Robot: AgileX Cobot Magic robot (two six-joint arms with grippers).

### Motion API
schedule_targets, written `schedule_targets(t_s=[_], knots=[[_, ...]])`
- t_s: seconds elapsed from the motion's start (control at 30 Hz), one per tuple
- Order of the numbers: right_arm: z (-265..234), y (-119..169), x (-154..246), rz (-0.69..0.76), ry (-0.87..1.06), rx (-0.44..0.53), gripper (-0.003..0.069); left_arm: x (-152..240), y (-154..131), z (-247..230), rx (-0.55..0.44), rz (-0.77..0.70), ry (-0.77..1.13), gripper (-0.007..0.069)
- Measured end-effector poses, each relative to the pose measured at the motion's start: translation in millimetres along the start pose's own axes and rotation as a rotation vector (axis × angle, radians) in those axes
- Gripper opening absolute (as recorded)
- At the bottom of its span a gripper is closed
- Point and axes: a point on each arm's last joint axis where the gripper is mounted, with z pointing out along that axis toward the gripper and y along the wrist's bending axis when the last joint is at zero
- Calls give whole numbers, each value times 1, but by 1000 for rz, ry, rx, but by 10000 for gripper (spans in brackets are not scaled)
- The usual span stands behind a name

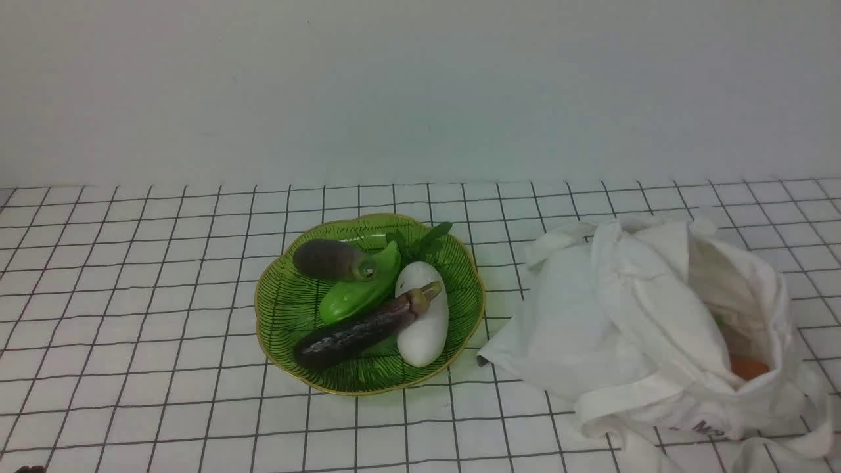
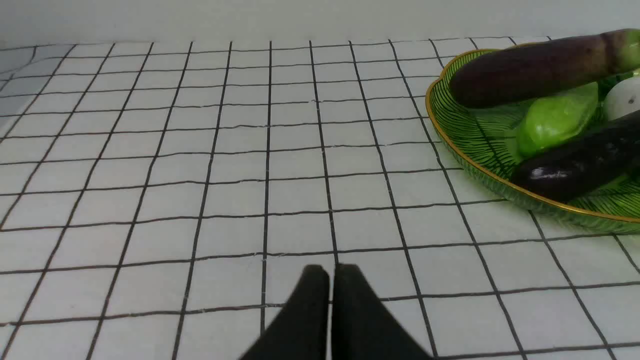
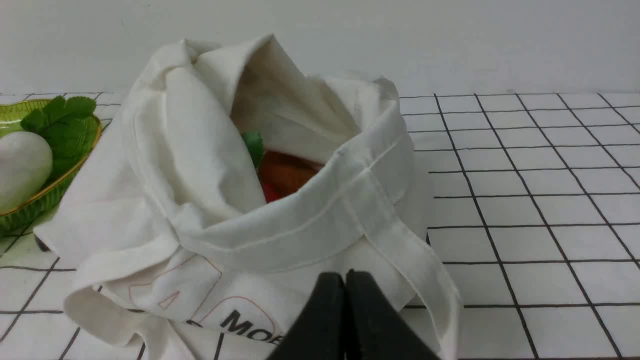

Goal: Take vegetables from bag on white checkered tablecloth place on plate.
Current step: 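Reach for the red bell pepper in the white bag with the right gripper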

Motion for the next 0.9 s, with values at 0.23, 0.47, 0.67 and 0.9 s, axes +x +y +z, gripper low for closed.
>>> schedule_targets(t_s=[0.23, 0.47, 0.67, 0.9], knots=[[0, 0, 0, 0, 0, 0, -14, 0, 0, 0, 0, 0, 0, -8], [0, 0, 0, 0, 0, 0, -14, 0, 0, 0, 0, 0, 0, -8], [0, 0, 0, -3, -1, 1, -14, 0, 0, 0, 0, -5, 0, -8], [0, 2, -14, 177, -182, -39, -14, 0, 0, 0, 0, 0, 0, -8]])
